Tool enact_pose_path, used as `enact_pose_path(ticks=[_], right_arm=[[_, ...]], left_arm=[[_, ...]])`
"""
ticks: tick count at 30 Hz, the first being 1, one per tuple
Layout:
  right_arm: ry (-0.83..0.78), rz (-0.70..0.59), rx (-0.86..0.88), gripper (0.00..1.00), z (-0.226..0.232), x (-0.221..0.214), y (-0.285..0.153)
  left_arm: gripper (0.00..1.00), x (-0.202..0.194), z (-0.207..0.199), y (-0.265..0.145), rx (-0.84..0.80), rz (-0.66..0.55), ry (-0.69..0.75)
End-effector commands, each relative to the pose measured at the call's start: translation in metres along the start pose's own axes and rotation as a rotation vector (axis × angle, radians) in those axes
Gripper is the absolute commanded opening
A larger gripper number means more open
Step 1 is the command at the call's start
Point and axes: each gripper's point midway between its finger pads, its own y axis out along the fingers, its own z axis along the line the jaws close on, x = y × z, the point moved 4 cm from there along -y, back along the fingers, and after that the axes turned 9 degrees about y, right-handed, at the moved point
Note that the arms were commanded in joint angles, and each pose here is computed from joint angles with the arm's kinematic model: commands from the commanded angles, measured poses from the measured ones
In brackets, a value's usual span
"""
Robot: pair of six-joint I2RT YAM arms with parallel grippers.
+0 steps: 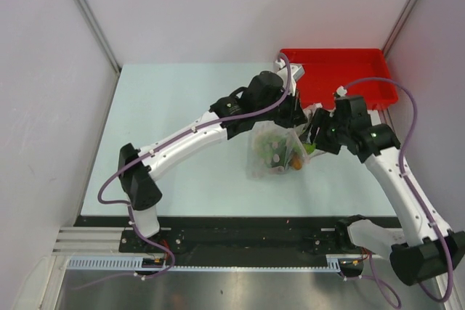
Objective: Open the zip-top bag and remove the fake food
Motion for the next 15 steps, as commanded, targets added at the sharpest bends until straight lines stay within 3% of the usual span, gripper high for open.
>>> enact_pose_path(ticks=[1,7,15], right_arm=[[0.029,-0.136,0.18,0.0,0.029,0.026,-0.049],[0.105,-0.205,0.265,0.0,0.039,0.055,-0.073],[0.251,-0.544,0.121,0.0,0.009,0.151,-0.081]], left_arm=[[0.0,0.016,0.007,-0.004,0.011,-0.041,0.005],[0.0,0.018,0.016,-0.003,0.017,-0.036,0.017],[0.0,0.0,0.023,-0.005,-0.017,0.017,0.001]])
